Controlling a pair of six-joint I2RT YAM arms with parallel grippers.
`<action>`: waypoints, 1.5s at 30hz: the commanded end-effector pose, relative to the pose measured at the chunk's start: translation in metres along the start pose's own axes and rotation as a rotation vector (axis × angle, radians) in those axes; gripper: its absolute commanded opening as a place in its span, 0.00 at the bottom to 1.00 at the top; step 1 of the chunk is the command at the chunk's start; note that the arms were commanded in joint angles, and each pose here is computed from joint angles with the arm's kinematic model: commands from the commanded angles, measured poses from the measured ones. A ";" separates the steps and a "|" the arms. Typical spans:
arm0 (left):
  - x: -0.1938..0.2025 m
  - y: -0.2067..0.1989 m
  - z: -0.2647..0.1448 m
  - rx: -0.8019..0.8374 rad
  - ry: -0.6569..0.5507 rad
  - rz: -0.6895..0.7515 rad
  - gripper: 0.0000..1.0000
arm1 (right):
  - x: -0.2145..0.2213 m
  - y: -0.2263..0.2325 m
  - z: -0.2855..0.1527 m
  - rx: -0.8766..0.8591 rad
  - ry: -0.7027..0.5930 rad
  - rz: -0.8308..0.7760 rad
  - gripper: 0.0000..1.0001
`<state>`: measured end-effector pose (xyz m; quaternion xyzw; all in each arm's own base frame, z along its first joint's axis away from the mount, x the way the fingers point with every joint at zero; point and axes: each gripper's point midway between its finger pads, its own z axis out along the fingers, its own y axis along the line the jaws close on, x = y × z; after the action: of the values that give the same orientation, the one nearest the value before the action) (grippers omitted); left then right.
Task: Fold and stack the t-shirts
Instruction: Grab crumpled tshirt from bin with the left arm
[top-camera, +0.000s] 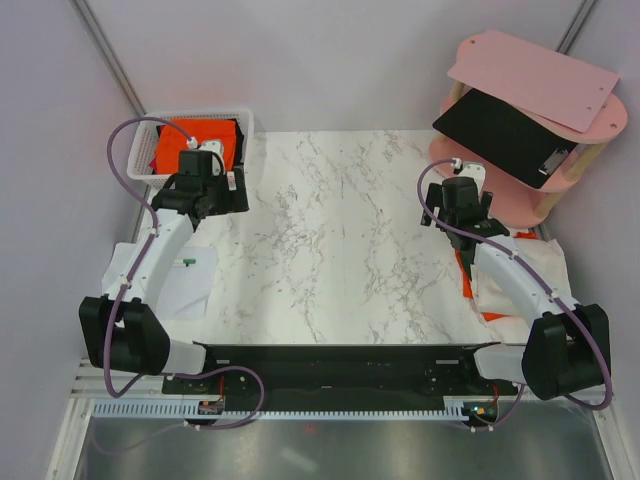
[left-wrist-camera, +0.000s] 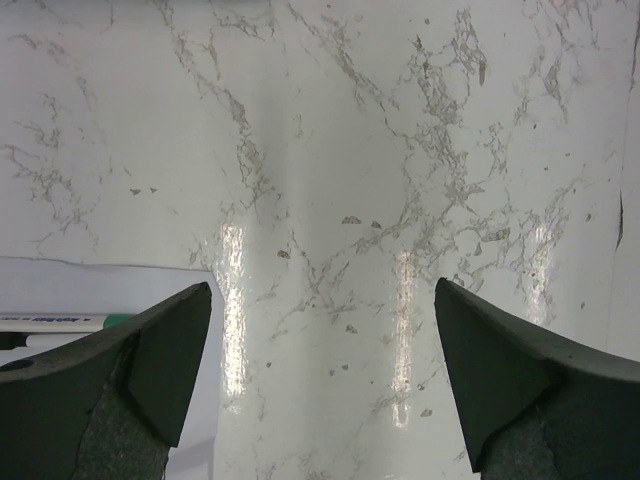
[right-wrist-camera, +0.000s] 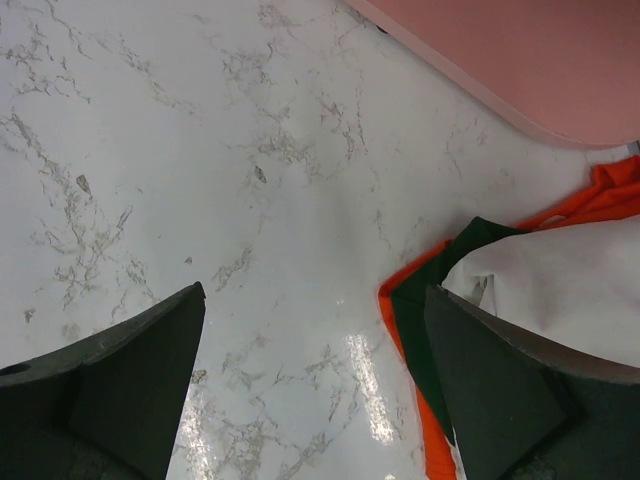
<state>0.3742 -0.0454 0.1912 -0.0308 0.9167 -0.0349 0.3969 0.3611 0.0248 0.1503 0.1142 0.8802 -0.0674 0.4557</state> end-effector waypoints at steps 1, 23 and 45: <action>-0.014 0.002 -0.003 -0.015 -0.050 0.018 1.00 | -0.006 0.007 0.000 -0.028 -0.027 0.005 0.98; -0.125 0.028 0.057 -0.276 -0.107 -0.020 0.96 | 0.011 0.027 0.025 -0.091 -0.003 0.004 0.98; -0.159 0.105 0.200 -0.339 -0.114 -0.247 0.92 | 0.022 0.049 0.043 -0.159 0.052 -0.026 0.98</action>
<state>0.6141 0.0540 0.1737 -0.1766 0.8814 0.0914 0.4285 0.3817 0.0555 0.0938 0.0763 0.9039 -0.0180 0.4205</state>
